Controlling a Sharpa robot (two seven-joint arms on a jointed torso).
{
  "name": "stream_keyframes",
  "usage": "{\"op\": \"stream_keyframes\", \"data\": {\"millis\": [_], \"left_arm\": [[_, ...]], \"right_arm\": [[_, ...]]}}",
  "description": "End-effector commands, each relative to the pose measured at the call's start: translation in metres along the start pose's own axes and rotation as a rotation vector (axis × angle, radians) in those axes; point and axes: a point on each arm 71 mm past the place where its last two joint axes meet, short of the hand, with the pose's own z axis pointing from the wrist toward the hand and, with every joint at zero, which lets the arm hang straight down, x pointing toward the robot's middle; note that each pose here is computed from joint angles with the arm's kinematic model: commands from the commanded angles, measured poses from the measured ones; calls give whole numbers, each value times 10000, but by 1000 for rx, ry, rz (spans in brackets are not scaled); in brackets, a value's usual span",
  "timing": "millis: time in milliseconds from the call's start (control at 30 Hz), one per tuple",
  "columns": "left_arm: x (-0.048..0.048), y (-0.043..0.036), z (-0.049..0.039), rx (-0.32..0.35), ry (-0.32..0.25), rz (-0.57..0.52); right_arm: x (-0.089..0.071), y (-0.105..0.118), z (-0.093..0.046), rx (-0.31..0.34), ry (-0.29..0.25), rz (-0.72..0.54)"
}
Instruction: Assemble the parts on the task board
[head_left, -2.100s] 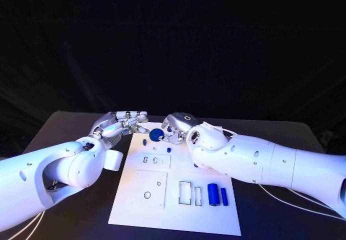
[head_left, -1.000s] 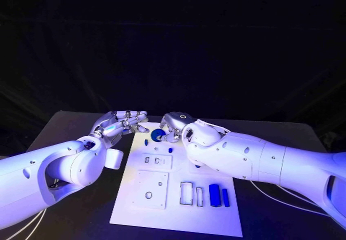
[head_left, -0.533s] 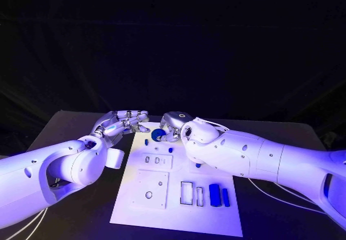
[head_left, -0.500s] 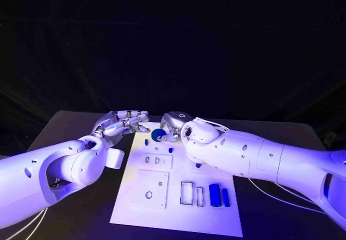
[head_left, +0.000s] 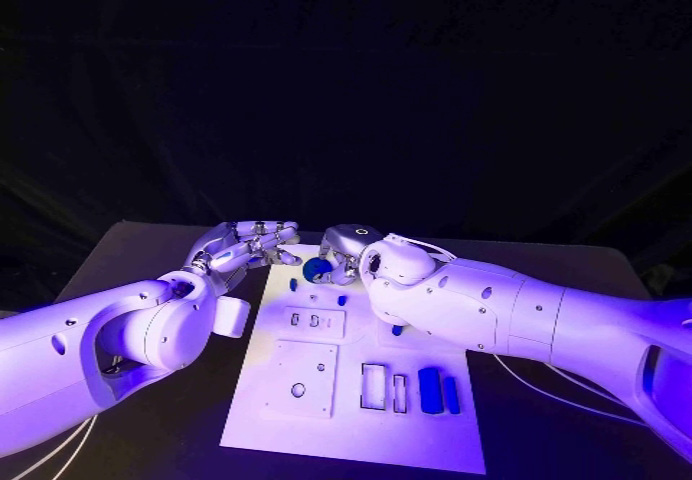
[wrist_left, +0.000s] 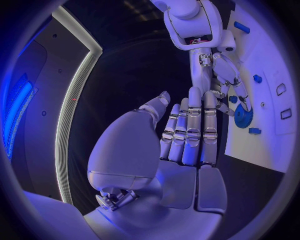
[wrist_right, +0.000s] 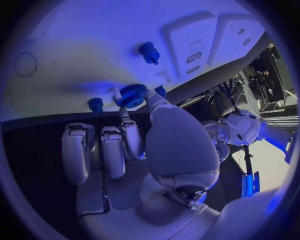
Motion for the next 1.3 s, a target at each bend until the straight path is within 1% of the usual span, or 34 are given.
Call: {"op": "stream_keyframes", "data": {"millis": [33,233,633,1067,1300], "left_arm": [[19,-14,6,11,9,-5],[22,-13,10,10,10,-5],[31,-11,15,10,11,-6],[37,-11,17,9,11,-6],[41,-11,18,9,12,-6]], "right_arm": [[8,20,6,-11,17,-3],[0,47,17,-18,16,-2],[-8,29,39,-13,21,-9],[29,41,51,-20,54,-31],[33,42,51,-25,48,-35]]}}
